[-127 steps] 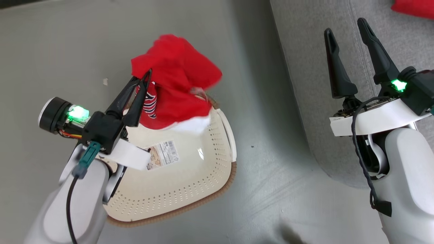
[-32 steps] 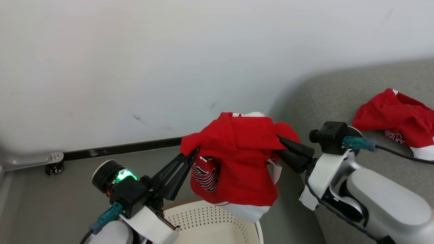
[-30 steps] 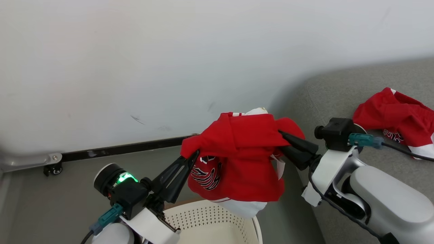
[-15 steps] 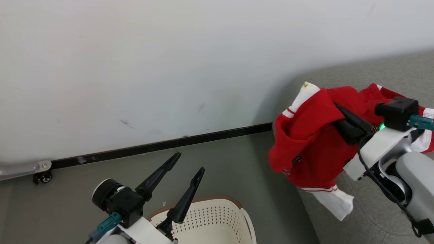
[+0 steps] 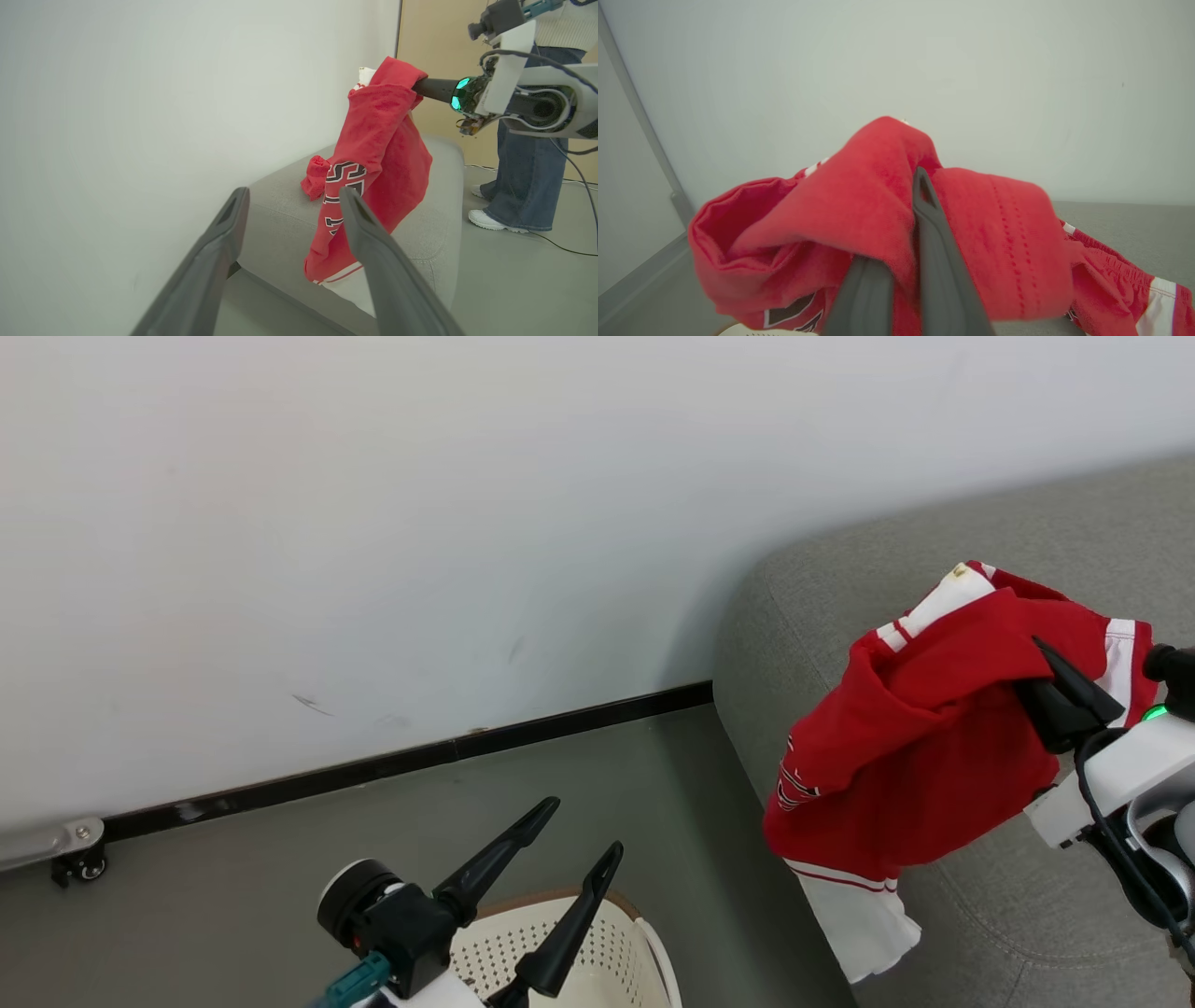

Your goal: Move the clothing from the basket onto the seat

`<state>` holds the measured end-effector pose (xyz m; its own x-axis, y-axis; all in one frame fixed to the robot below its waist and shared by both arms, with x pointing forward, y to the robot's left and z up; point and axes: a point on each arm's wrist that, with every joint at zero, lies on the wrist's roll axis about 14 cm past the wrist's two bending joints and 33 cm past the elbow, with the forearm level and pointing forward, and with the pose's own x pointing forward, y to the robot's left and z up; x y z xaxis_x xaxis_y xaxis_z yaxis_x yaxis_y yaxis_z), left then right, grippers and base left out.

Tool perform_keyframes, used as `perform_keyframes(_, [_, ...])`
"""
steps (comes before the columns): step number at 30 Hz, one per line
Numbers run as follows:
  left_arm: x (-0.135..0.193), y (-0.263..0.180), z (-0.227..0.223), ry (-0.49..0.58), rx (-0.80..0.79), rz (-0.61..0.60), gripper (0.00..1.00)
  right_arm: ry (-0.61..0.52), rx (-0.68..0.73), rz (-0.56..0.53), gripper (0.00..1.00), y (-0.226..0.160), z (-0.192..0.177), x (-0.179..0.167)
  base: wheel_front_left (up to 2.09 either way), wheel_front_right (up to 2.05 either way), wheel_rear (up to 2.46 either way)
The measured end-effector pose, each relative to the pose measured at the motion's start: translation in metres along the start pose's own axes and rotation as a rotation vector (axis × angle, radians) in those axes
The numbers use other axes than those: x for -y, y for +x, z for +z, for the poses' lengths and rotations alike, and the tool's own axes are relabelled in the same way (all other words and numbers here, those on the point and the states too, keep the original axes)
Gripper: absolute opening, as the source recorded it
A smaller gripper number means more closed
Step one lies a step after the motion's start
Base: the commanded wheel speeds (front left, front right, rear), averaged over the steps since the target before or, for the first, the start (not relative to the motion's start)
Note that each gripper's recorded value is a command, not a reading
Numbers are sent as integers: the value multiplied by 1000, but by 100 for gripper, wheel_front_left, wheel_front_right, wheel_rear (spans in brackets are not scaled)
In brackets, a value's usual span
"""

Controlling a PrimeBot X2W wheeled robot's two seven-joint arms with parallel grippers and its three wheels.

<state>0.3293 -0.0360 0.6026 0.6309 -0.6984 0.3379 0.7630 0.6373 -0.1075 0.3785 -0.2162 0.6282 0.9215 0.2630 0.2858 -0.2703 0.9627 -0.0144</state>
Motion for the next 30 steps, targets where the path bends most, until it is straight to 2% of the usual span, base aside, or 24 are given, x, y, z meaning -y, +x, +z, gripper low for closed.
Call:
perform_keyframes(8, [27,9,-5,-52,-4,-72,100,-20,34,-83,0,-25,12,22,0,0,0])
perform_keyframes(20, [63,22,-15,-111,-27,-188,100,-50,73,-246,0,-81,26,54,0,0,0])
perform_keyframes(30, [79,30,-21,-137,-37,-243,100,-36,97,-303,0,-104,34,56,0,0,0])
